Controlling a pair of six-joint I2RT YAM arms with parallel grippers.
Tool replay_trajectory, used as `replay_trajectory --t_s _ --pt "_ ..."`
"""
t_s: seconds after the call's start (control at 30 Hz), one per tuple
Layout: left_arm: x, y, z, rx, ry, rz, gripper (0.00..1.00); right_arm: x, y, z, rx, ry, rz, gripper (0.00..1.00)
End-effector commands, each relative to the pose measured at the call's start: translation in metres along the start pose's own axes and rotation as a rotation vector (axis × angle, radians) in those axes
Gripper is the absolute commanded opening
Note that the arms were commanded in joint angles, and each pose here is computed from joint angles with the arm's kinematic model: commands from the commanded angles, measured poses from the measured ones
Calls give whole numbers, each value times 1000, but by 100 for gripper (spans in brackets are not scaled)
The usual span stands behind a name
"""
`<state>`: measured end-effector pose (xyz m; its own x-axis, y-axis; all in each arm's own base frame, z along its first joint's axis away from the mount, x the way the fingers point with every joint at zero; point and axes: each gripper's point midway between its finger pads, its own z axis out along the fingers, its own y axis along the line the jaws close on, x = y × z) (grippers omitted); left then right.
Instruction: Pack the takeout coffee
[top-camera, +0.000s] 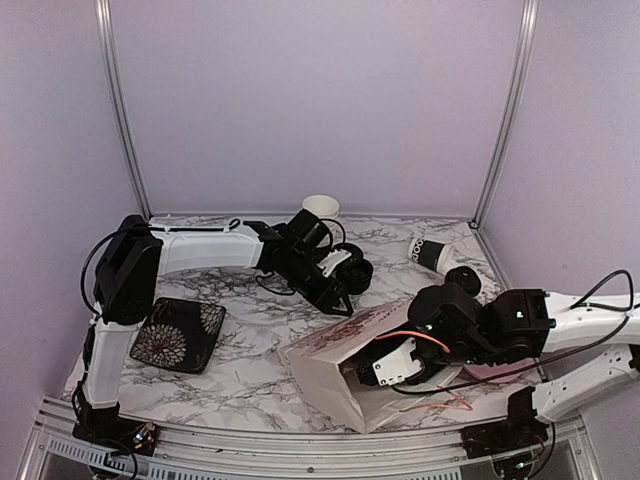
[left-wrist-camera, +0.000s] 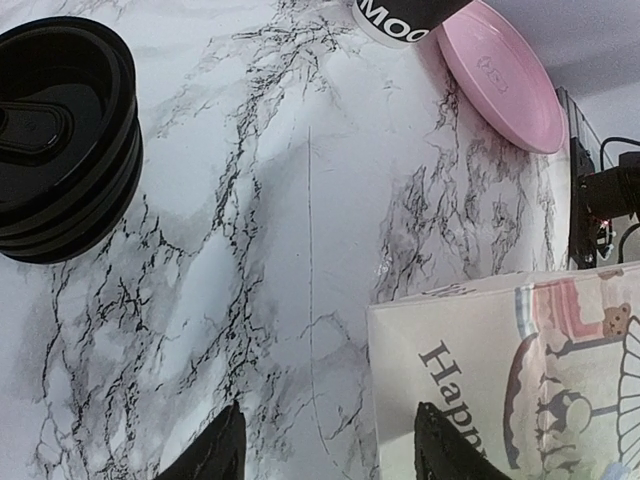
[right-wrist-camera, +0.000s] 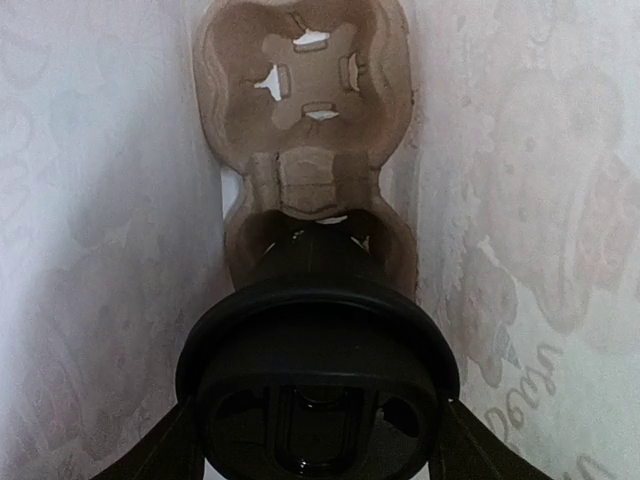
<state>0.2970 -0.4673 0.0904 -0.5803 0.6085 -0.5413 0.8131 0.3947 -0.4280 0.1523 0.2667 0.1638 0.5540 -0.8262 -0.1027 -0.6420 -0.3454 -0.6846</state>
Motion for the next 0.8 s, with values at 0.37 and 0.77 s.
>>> replay_trajectory --t_s 0.37,0.77 --pt "-5 -12 -1 28 -4 59 58 -2 -15 2 94 -8 17 38" --pt "-5 -22 5 113 2 64 59 -13 -2 13 -113 -36 31 40"
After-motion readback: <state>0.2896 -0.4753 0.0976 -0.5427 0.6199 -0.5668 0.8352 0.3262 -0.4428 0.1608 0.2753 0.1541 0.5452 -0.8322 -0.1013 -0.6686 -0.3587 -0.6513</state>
